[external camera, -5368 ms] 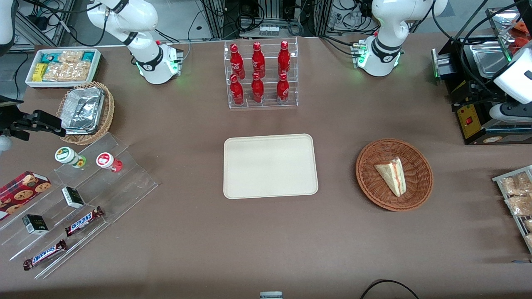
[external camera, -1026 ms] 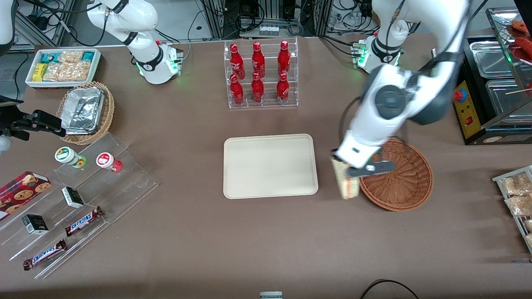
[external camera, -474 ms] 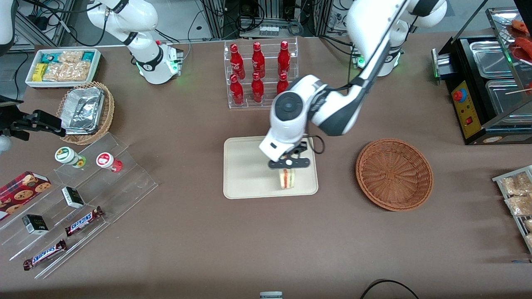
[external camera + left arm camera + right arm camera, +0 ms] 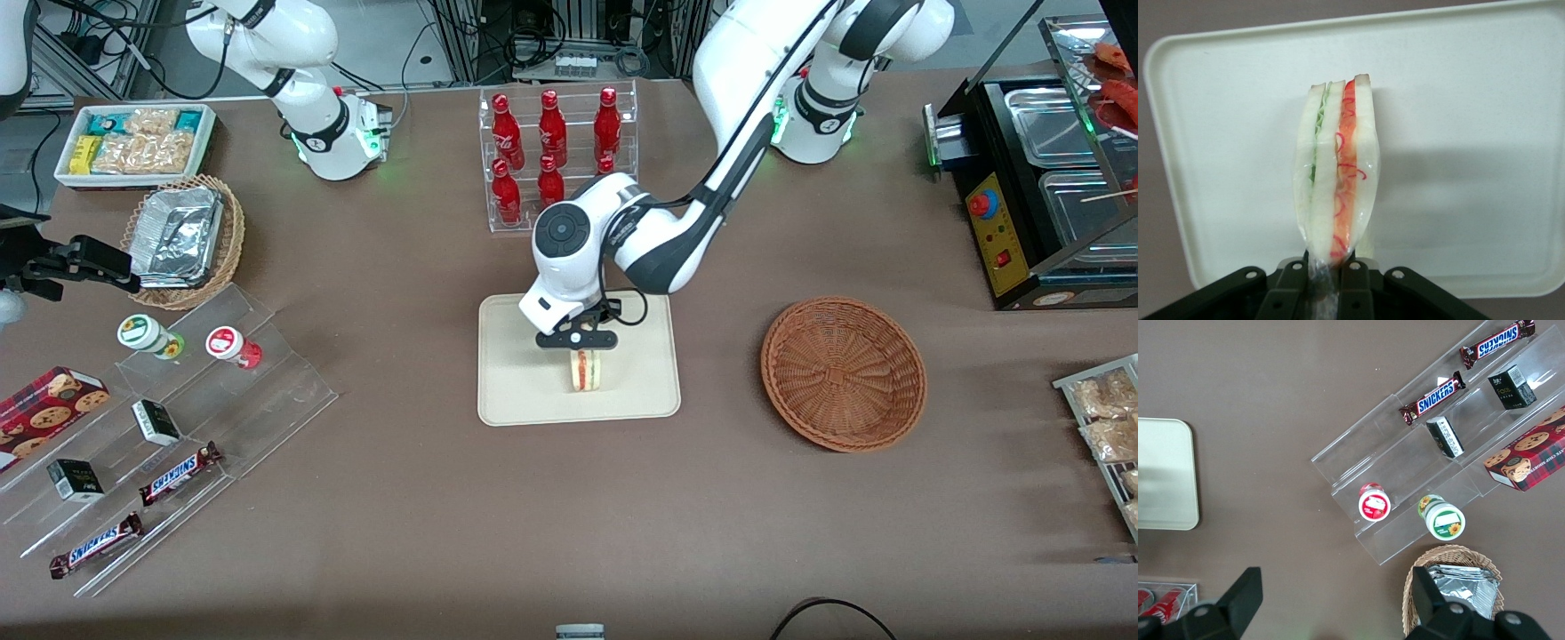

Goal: Place sandwich from basket to tray
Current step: 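Lower the sandwich onto the tray and open the left gripper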

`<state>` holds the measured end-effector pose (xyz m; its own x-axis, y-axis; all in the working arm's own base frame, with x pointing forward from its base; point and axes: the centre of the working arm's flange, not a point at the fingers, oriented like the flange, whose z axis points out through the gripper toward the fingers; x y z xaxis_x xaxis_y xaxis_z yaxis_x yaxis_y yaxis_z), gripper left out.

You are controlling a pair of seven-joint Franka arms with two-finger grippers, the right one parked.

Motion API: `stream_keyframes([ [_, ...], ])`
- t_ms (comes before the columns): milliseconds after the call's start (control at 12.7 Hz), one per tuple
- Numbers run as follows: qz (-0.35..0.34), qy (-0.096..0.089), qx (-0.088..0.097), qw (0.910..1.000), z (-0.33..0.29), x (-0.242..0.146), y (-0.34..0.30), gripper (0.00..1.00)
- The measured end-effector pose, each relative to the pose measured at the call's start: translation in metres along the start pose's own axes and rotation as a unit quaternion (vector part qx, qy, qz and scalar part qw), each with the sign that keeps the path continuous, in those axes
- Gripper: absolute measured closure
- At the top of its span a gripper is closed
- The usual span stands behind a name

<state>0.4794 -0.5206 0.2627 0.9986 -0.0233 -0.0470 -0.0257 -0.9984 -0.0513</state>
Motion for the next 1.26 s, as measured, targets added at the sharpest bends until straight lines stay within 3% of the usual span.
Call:
stream_keyframes([
  [316,-0.002,-0.002,0.002,1.0,0.011,-0.005,0.007,0.85],
  [395,-0.003,-0.002,0.002,1.0,0.011,-0.005,0.007,0.79],
  [711,0.001,-0.004,0.005,1.0,0.017,-0.009,0.01,0.35],
  [947,-0.006,0.01,-0.004,0.9999,-0.005,0.0,0.01,0.02],
  [1263,-0.062,0.047,-0.005,0.997,-0.085,0.032,-0.027,0.01],
])
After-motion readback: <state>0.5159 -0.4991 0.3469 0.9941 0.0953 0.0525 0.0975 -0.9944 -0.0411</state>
